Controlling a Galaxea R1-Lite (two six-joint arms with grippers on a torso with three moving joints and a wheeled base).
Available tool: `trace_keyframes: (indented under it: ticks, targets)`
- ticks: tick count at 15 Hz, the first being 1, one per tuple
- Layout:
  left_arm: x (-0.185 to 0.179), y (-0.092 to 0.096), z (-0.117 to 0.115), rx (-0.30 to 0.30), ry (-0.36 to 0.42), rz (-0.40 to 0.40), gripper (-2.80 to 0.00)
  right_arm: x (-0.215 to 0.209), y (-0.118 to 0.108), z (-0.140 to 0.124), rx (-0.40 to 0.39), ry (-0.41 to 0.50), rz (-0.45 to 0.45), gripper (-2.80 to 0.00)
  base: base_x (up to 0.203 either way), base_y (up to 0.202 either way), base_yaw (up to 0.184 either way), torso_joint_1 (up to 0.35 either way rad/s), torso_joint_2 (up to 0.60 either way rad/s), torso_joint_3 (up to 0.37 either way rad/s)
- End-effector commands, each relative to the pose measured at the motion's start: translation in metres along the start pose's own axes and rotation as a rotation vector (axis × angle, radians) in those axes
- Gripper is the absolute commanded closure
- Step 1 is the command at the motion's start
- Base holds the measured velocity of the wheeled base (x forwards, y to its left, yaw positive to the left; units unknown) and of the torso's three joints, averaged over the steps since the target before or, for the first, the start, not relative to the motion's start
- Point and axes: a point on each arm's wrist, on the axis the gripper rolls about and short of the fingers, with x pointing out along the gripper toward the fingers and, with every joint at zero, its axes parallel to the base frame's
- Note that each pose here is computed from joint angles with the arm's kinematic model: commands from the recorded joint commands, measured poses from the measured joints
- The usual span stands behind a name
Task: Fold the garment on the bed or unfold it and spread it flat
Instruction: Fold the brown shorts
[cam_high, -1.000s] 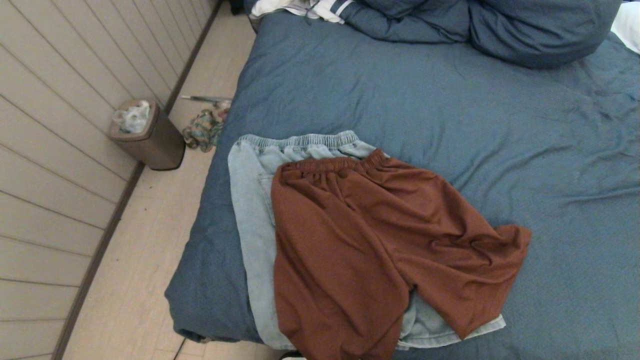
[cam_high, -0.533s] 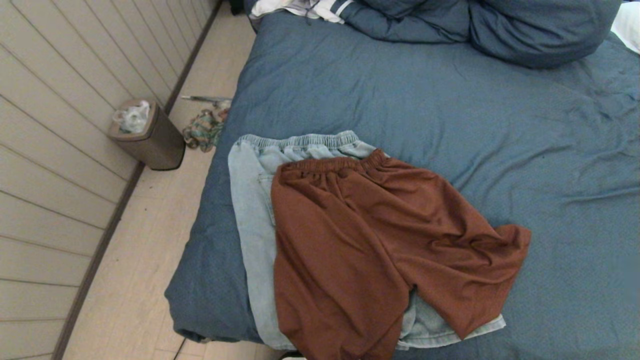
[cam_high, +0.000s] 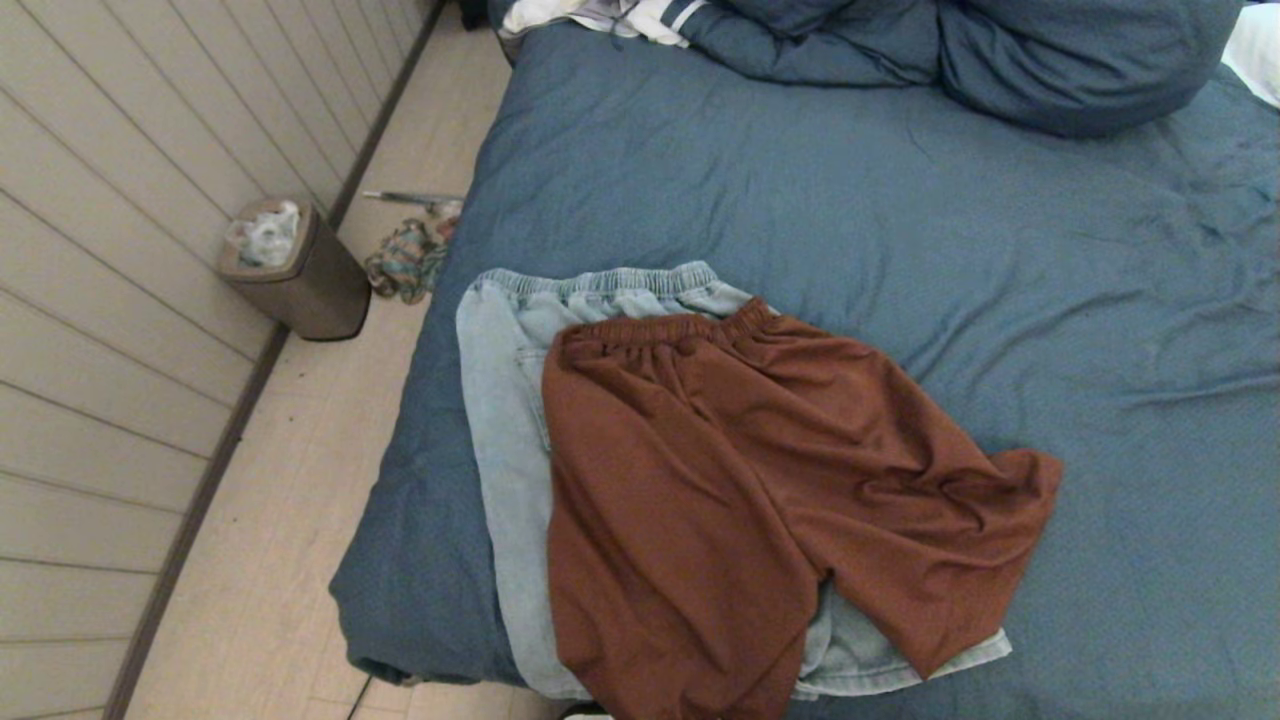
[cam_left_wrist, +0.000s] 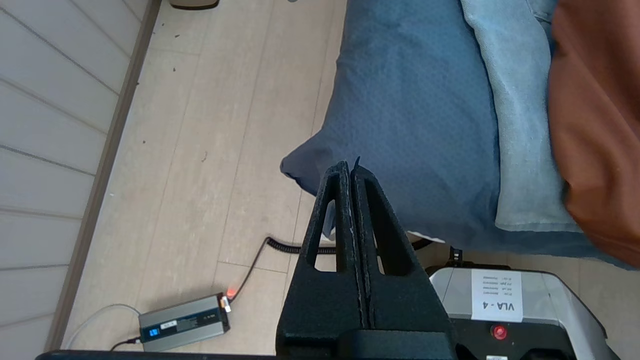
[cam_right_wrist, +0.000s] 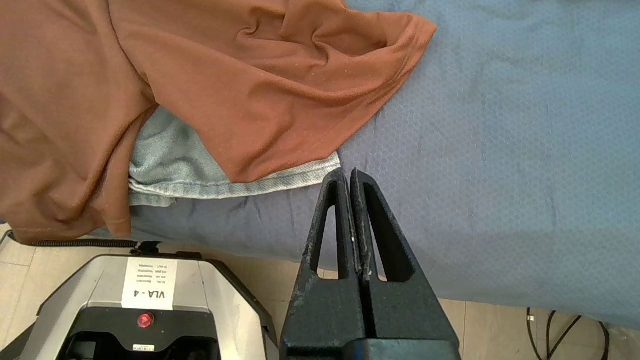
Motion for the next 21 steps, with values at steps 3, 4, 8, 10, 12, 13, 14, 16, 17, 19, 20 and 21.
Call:
trace_keyframes:
  ticks: [3,4,8,10,12,13,14,16,17,19,20,21]
  targets:
    - [0.0001,0.0000,-0.0001,-0.001,0.002,0.003,0.00,-0.0005,0.0000,-0.0004,0.000,-0.006,0.001,0.00,0.000,0.000,0.000,0.000,0.00,0.000]
    - [0.0001,0.0000,-0.0001,0.000,0.002,0.001,0.00,-0.0005,0.0000,-0.0004,0.000,-0.006,0.001,0.00,0.000,0.000,0.000,0.000,0.00,0.000]
    - [0.0001,0.0000,-0.0001,0.000,0.002,0.001,0.00,-0.0005,0.0000,-0.0004,0.001,-0.006,0.000,0.00,0.000,0.000,0.000,0.000,0.00,0.000]
    - [0.0001,0.0000,-0.0001,0.000,0.002,0.001,0.00,-0.0005,0.0001,-0.0006,0.001,-0.005,0.000,0.00,0.000,0.000,0.000,0.000,0.00,0.000]
    - [0.0001,0.0000,-0.0001,0.000,0.002,0.001,0.00,-0.0005,0.0001,-0.0006,0.003,-0.005,-0.001,0.00,0.000,0.000,0.000,0.000,0.00,0.000]
    - [0.0001,0.0000,-0.0001,-0.001,0.002,0.002,0.00,-0.0005,0.0001,-0.0006,0.004,-0.005,-0.001,0.00,0.000,0.000,0.000,0.000,0.00,0.000]
    - [0.0001,0.0000,-0.0001,-0.001,0.002,0.003,0.00,-0.0003,0.0001,-0.0005,0.003,-0.002,-0.001,0.00,0.000,0.000,0.000,0.000,0.00,0.000]
    - [0.0000,0.0000,0.0001,-0.001,0.002,0.002,0.00,-0.0003,0.0001,-0.0005,0.003,-0.002,-0.002,0.00,0.000,0.000,0.000,0.000,0.00,0.000]
    - [0.0001,0.0000,-0.0001,0.000,0.002,0.002,0.00,-0.0003,0.0001,-0.0005,0.003,-0.002,-0.002,0.00,0.000,0.000,0.000,0.000,0.00,0.000]
    - [0.0001,0.0000,-0.0001,0.000,0.002,0.001,0.00,-0.0003,0.0001,-0.0005,0.003,-0.002,-0.001,0.00,0.000,0.000,0.000,0.000,0.00,0.000]
    - [0.0001,0.0000,-0.0001,0.000,0.002,0.001,0.00,-0.0004,0.0001,-0.0005,0.003,-0.003,-0.001,0.00,0.000,0.000,0.000,0.000,0.00,0.000]
    - [0.0001,0.0000,-0.0001,-0.001,0.002,0.002,0.00,-0.0004,0.0001,-0.0005,0.003,-0.003,-0.001,0.00,0.000,0.000,0.000,0.000,0.00,0.000]
